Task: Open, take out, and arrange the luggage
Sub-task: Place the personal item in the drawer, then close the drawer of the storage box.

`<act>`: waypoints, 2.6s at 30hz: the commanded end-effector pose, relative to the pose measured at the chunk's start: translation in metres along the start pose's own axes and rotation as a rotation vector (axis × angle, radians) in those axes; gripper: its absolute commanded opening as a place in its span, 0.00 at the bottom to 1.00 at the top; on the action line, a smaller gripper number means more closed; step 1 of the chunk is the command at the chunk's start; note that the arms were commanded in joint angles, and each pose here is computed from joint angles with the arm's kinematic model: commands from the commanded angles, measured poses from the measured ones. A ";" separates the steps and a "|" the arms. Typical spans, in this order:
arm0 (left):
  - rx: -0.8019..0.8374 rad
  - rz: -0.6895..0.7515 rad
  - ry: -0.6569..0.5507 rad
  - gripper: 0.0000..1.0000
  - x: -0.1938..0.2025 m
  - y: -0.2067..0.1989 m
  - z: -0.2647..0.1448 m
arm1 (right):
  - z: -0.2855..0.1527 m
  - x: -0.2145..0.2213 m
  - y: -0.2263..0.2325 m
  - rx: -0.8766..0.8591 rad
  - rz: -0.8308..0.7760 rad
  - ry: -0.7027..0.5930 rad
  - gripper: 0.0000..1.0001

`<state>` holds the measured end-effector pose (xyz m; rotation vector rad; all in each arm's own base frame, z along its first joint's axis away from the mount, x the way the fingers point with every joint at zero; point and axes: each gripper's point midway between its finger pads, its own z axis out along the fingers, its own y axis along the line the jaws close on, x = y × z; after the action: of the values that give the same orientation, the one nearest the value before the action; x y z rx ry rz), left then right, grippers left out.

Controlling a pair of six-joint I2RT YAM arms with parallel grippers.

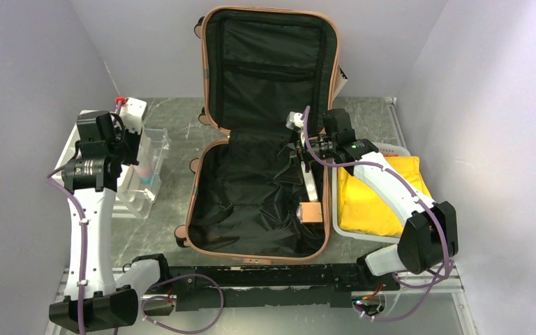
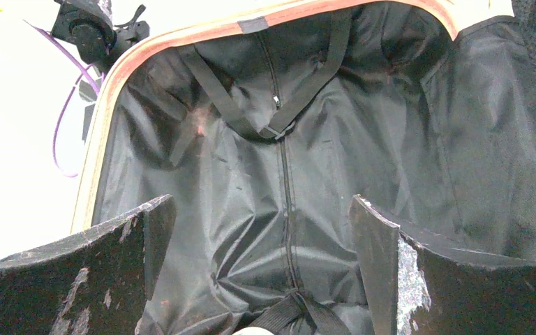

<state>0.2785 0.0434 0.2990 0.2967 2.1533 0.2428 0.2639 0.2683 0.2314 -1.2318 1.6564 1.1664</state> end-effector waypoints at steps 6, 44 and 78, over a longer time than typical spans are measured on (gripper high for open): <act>0.000 -0.003 -0.022 0.05 -0.014 0.005 0.043 | -0.003 -0.006 0.001 -0.022 -0.041 -0.027 1.00; -0.102 -0.040 -0.014 0.67 -0.019 0.025 0.058 | 0.299 -0.093 0.074 -0.508 0.333 -0.125 1.00; 0.099 -0.264 0.088 0.27 0.017 0.064 0.118 | 0.342 -0.064 0.059 -0.519 0.227 -0.096 0.66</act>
<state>0.3702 0.1217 0.2403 0.0489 2.2862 0.0359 0.2301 0.6105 0.1966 -1.2890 1.5750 1.8830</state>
